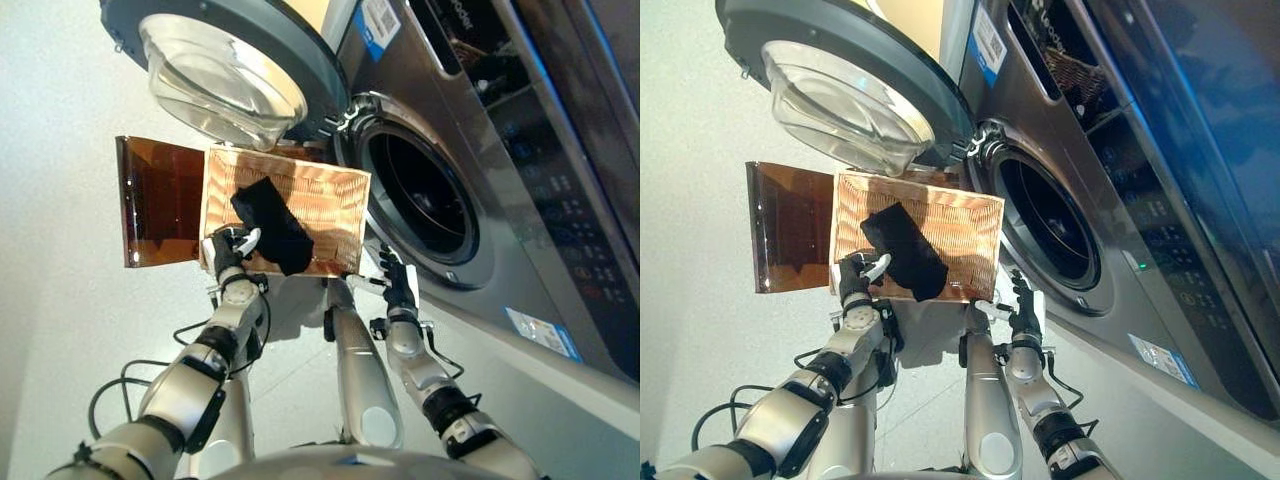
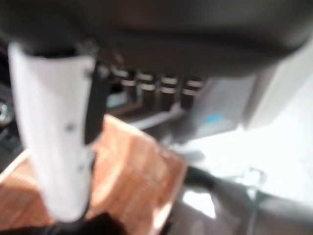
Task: Pick up the clothes and place them into the washing machine
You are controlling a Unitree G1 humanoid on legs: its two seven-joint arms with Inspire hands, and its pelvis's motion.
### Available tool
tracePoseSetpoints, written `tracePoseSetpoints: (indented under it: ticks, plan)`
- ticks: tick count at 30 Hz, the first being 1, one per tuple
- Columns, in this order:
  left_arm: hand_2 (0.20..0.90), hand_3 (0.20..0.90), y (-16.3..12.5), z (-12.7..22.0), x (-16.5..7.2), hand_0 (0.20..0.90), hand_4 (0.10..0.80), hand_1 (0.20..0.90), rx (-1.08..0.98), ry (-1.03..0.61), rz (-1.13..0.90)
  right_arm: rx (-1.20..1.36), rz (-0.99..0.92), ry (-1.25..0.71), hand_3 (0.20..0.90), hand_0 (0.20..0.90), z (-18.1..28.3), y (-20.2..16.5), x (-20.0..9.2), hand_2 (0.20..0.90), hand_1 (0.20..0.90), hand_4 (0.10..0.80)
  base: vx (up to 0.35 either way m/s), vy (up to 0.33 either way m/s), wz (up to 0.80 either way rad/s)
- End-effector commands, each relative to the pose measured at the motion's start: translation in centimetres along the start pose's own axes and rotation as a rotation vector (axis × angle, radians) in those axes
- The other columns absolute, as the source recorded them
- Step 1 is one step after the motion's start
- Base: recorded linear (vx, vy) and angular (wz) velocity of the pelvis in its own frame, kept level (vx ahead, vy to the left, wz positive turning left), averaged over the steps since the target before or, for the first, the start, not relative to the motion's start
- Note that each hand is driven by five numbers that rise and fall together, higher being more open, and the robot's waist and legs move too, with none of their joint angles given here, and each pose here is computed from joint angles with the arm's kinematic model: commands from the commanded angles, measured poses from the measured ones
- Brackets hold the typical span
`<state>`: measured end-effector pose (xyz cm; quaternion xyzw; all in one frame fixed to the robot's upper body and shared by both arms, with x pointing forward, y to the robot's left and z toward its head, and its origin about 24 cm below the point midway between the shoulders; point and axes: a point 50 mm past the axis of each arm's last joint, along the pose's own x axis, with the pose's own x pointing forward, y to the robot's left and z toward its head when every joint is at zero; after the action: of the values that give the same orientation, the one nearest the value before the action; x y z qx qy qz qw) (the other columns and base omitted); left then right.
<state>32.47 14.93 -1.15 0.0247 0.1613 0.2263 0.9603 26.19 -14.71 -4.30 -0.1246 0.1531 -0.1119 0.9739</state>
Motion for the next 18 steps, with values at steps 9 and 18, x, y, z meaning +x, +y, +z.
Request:
tracePoseSetpoints:
  ticks: [9, 18]
  plan:
    - [0.9, 0.9, -1.54, 0.79, -0.36, 0.9, 0.8, 0.9, -0.039, -0.009, -0.02, -0.001, -0.059, -0.112, 0.9, 0.9, 1.11, -2.93, -0.12, 0.9, 0.9, 0.8, 0.001, 0.002, -0.01]
    - [0.9, 0.9, -1.91, 1.44, -0.17, 0.9, 0.8, 0.9, -0.009, -0.019, -0.014, -0.016, -0.06, -0.136, 0.9, 0.9, 1.3, -3.71, -0.38, 0.9, 0.9, 0.8, 0.003, -0.001, -0.04]
